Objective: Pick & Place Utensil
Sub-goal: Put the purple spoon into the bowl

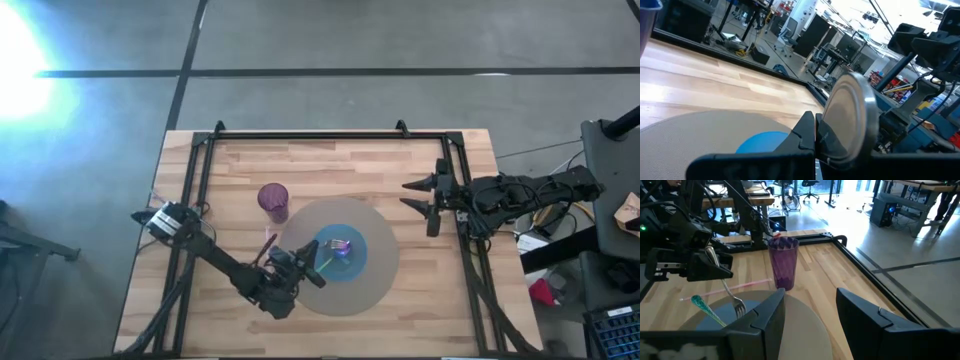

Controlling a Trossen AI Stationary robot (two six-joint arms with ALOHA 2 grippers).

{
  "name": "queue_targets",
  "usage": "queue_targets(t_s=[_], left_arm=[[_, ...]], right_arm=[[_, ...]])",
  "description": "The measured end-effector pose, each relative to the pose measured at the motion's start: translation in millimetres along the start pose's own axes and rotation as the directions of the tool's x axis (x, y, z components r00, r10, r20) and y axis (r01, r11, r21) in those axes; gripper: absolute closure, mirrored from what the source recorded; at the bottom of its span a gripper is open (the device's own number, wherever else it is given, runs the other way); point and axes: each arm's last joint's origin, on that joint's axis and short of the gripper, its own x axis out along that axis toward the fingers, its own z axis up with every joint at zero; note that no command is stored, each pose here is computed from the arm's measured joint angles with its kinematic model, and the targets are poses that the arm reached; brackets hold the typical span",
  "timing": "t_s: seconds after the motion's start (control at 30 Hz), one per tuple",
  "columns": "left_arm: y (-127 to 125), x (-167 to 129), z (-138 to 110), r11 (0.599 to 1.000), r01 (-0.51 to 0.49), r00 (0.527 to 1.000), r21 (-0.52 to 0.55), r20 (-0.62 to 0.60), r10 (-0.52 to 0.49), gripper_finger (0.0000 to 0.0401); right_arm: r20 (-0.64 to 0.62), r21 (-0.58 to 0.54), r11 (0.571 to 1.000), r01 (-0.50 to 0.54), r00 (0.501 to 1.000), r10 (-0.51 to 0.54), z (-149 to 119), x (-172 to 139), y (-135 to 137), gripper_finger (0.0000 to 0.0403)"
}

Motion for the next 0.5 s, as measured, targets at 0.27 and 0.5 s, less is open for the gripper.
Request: queue_targets(t_s=[0.27,0.5], left_arm=[[9,5,-4,1.0,0.003,1.0,-0.018,-0.025,-0.003,0.0401],[14,16,-7,1.0,-0.004,0.999,-0.011,-0.051,0.003,0.0401]], right_arm=[[0.0,-0.002,1.0,0.0,1.0,0.0,0,0,0,0.0229],[0.0,-0.001,1.0,0.0,1.0,0.0,0,0,0,0.0233]])
